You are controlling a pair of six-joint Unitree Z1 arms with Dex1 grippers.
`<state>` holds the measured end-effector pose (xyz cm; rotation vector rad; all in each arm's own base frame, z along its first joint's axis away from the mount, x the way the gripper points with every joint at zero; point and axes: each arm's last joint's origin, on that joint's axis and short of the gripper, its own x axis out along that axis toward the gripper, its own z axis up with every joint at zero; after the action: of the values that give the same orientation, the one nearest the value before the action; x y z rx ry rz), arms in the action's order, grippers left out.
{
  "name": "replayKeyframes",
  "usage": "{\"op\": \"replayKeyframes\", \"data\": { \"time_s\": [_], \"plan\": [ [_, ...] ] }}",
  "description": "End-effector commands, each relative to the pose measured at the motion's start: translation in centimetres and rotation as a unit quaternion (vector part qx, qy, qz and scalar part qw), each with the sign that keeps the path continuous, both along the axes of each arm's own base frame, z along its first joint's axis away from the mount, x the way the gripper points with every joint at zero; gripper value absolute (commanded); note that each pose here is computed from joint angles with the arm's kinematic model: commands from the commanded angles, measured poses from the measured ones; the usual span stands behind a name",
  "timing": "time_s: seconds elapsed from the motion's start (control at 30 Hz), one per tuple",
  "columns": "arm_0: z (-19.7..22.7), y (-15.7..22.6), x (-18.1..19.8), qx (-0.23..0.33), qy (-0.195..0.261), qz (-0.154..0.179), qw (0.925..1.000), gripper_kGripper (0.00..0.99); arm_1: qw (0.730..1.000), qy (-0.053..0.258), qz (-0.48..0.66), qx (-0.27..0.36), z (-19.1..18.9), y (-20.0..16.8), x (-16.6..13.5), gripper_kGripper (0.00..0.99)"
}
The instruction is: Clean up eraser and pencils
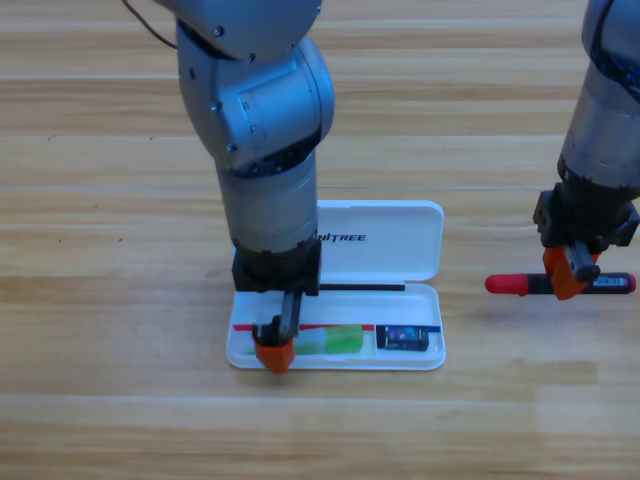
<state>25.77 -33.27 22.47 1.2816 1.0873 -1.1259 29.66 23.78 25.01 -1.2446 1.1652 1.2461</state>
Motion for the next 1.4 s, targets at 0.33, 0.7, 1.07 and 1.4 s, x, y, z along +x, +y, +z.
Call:
{"op": "replayKeyframes", "data": {
  "time_s": [0.33,0.7,1.07,1.4],
  "plan": [
    [9.0,3.5,-3.0,-0.054,-0.025,0.030,0.9978,0.990,0.999,0.012,0.033,0.000,0.7,7.5,-1.4,0.000],
    [16.0,10.6,-4.5,-0.096,-0.051,0.065,0.9919,0.990,0.998,0.020,0.060,-0.013,-2.4,14.5,-2.0,0.000],
    [16.2,12.4,-4.8,-0.083,-0.060,0.084,0.9912,0.990,0.998,-0.001,0.060,-0.008,-4.7,17.7,-0.4,0.000],
    [16.4,12.9,-4.4,-0.083,-0.068,0.098,0.9894,0.990,0.998,-0.007,0.060,-0.006,-5.0,18.1,-0.1,0.000]
  ]
}}
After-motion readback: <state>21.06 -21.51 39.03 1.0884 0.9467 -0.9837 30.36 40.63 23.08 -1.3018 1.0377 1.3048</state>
